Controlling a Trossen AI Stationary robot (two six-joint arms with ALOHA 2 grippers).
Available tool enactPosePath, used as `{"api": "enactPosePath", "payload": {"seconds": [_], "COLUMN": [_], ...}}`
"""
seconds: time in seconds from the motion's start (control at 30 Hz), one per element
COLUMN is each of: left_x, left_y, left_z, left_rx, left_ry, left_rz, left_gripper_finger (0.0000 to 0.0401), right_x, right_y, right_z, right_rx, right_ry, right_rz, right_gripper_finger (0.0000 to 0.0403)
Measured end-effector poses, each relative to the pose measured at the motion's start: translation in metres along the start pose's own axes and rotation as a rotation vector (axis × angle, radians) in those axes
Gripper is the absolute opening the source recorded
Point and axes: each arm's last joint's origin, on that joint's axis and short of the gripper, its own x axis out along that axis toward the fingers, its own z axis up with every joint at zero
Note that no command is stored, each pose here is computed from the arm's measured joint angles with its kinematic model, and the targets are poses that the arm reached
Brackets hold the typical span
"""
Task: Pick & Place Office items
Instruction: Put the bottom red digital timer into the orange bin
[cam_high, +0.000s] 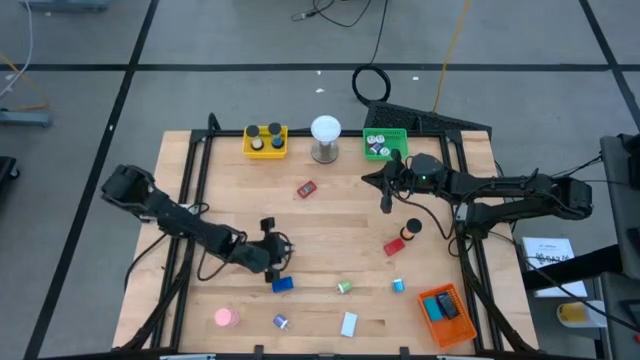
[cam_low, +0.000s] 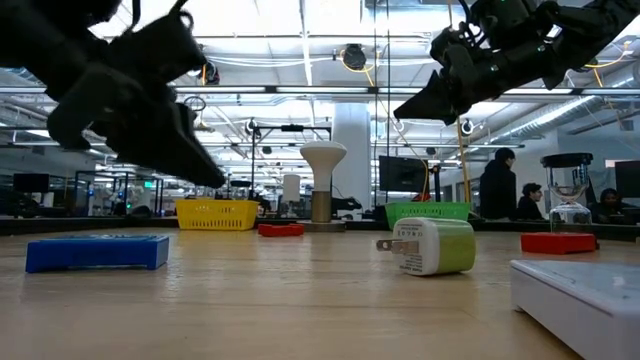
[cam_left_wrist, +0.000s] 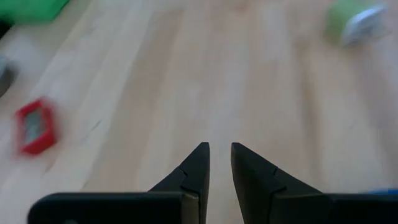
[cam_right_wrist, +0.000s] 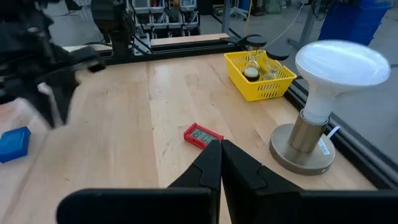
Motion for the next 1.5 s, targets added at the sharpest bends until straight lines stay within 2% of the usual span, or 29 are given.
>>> {"api": "enactPosePath", "payload": {"seconds": [0.23,0.37,0.43,0.53,0.63,0.77,0.87,1.03,1.3,1.5], "left_x": [0.015,0.023,0.026,0.028,0.028,0.029,0.029,0.029,0.029,0.029], "left_y": [-0.012,-0.013,-0.012,-0.009,-0.008,-0.008,-0.008,-0.008,-0.008,-0.008], "left_z": [0.01,0.011,0.01,0.009,0.009,0.009,0.008,0.008,0.008,0.008], "left_rx": [0.051,0.06,0.056,0.045,0.021,-0.006,-0.024,-0.024,-0.024,-0.024], "left_ry": [-0.217,-0.257,-0.255,-0.24,-0.231,-0.225,-0.222,-0.221,-0.222,-0.222], "left_rz": [-0.165,-0.238,-0.247,-0.241,-0.239,-0.239,-0.24,-0.24,-0.24,-0.239], "left_gripper_finger": [0.0064,0.0065,0.0065,0.0065,0.0065,0.0065,0.0065,0.0065,0.0065,0.0065], "right_x": [0.0,-0.001,-0.003,-0.003,-0.001,-0.003,-0.011,-0.02,0.006,0.026], "right_y": [0.0,0.0,0.002,0.011,0.031,0.059,0.079,0.103,0.142,0.166], "right_z": [0.006,0.016,0.022,0.021,0.019,0.027,0.037,0.045,0.053,0.046], "right_rx": [0.081,0.162,0.195,0.168,0.109,-0.042,-0.13,-0.169,-0.231,-0.306], "right_ry": [-0.058,-0.167,-0.223,-0.194,-0.092,0.168,0.307,0.512,0.722,0.911], "right_rz": [0.002,0.019,0.099,0.234,0.225,0.069,0.002,-0.092,-0.092,-0.059], "right_gripper_finger": [0.0002,0.0002,0.0002,0.0001,0.0001,0.0001,0.0,0.0,0.0027,0.0075]}}
